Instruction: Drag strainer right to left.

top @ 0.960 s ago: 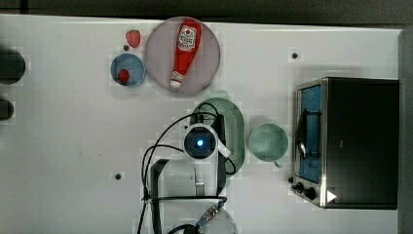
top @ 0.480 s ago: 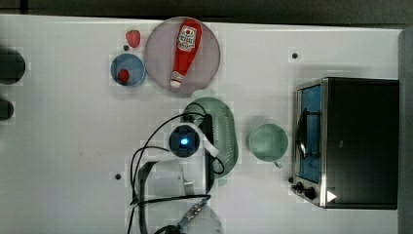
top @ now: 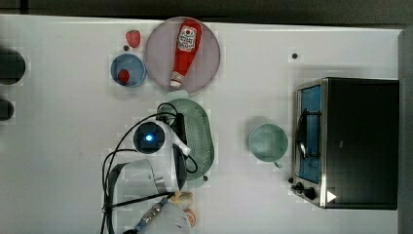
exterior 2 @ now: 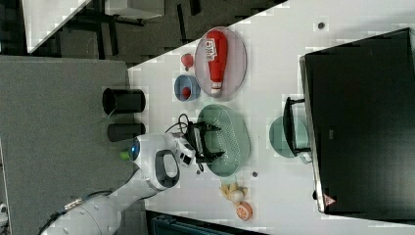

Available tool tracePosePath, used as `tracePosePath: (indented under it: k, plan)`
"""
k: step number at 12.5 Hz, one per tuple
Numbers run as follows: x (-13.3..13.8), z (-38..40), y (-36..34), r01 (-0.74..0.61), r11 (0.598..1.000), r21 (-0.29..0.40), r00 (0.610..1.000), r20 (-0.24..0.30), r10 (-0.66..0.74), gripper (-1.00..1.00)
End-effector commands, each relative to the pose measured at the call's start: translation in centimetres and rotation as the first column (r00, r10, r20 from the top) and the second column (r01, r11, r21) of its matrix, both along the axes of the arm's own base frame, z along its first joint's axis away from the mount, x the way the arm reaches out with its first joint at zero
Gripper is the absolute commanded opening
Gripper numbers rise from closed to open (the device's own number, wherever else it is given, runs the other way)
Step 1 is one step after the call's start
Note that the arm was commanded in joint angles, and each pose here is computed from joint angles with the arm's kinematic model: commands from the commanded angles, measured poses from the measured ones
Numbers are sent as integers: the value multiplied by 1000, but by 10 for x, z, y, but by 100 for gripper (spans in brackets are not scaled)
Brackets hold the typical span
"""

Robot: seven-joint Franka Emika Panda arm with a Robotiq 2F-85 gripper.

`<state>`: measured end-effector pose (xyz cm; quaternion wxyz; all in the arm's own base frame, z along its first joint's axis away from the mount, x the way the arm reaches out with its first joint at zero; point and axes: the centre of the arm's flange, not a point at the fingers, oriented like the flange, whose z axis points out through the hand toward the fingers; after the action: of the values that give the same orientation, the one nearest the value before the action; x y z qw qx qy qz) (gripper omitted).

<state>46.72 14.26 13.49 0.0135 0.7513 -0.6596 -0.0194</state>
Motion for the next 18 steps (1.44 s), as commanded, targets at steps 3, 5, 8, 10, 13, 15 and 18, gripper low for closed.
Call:
tracePosePath:
  k: [3,5,8,10,13,15,18]
  plan:
    - [11,10,52,108,994,14,994,-16,-108,100]
    - [13,11,68,112,993,24,994,-14,-111,100]
    - [13,11,93,118,992,40,993,-17,-118,100]
    - [12,11,113,115,992,45,993,-24,-114,100]
    - [11,11,142,109,993,46,994,-26,-108,100]
    - [10,11,163,134,990,45,991,-30,-133,100]
    - [11,10,193,141,988,54,990,-22,-140,100]
